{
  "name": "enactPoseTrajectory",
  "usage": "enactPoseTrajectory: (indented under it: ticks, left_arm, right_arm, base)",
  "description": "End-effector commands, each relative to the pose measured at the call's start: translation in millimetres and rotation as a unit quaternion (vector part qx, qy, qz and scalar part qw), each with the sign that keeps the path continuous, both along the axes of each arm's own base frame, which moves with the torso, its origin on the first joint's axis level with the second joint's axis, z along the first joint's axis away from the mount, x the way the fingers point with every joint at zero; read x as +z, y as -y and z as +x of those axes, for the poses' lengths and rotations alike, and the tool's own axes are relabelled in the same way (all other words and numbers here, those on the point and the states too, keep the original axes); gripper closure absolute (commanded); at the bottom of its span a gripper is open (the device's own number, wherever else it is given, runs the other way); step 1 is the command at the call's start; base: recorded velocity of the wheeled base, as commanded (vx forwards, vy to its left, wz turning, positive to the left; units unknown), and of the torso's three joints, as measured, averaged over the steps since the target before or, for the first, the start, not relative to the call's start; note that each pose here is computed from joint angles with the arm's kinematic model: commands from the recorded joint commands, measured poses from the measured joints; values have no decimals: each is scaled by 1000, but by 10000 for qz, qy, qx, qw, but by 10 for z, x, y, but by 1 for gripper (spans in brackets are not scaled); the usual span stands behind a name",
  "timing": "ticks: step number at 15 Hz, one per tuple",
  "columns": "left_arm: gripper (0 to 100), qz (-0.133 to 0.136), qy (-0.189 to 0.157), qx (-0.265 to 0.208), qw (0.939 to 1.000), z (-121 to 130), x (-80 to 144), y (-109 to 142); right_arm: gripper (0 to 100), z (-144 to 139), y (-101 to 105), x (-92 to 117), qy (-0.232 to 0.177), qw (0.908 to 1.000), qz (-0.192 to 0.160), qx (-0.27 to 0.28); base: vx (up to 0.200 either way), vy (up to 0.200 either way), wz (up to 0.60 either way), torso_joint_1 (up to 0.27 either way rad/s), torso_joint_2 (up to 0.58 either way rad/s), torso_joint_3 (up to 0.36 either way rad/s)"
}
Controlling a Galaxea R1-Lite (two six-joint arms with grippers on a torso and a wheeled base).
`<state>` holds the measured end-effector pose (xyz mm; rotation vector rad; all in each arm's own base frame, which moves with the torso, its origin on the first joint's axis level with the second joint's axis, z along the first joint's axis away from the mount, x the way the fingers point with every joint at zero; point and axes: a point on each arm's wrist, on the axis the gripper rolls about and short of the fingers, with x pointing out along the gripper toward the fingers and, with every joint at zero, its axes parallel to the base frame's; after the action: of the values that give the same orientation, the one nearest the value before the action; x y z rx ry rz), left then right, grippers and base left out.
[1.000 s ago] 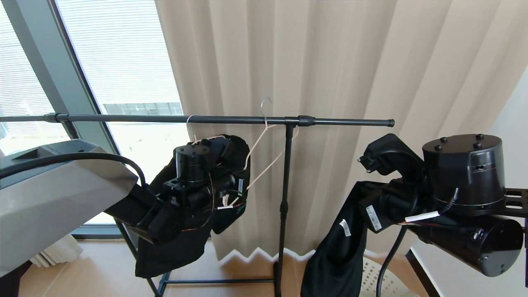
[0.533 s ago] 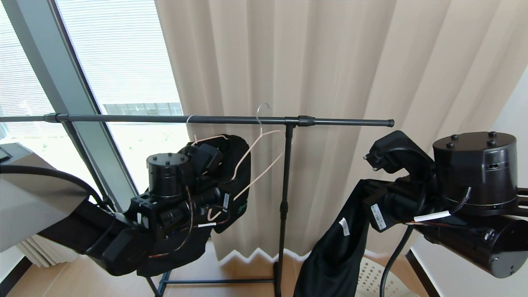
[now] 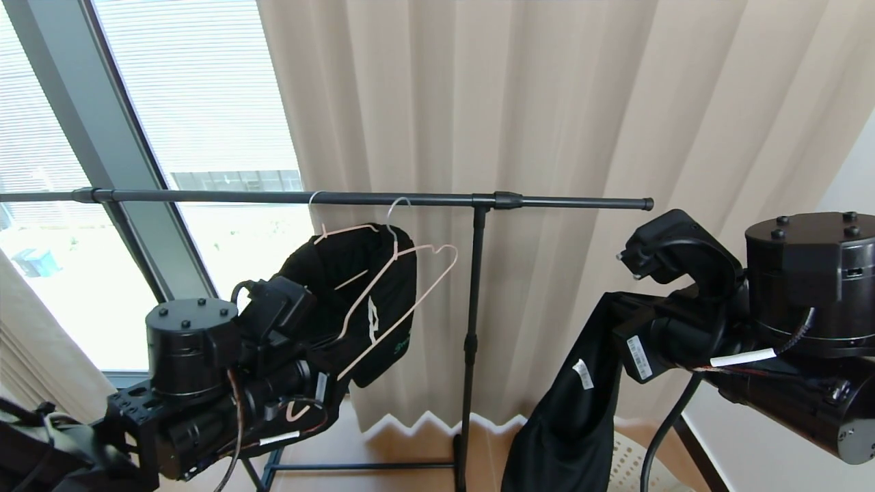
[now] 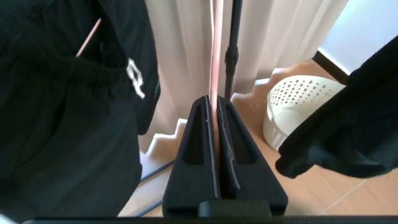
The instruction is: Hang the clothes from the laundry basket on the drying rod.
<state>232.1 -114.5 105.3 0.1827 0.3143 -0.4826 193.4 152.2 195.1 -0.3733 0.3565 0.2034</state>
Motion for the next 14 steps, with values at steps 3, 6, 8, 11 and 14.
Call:
enactPoseTrajectory:
  ticks: [3,6,8,11,14]
  left_arm:
    - [100,-51,258,-1,9997,-442,128,-226]
    - [100,-12,209,-86,9997,-679,90,-327]
    - [100,-111,266,-344,9990,-795,113,-348]
    - [100,-335,312,-935,9946,-889,151,-362]
    - [100,-434,302,-1348,9895,-873,175,-282]
  right_arm:
    - [100,19,-3,-8,-4,10000,-84,24]
    - [100,26,-4,-15,-16,10000,-94,16]
    - [100,46,14,-15,-16,9999,-101,-35]
    - [100,76,44,-10,-10,9999,-103,-116]
    - [100,182,128,0,4,9992,-105,-388]
  base:
    - [0,0,0,0,0,0]
    - [0,0,0,0,0,0]
    - [0,0,0,0,0,0]
    - [0,0,0,0,0,0]
    - [0,0,0,0,0,0]
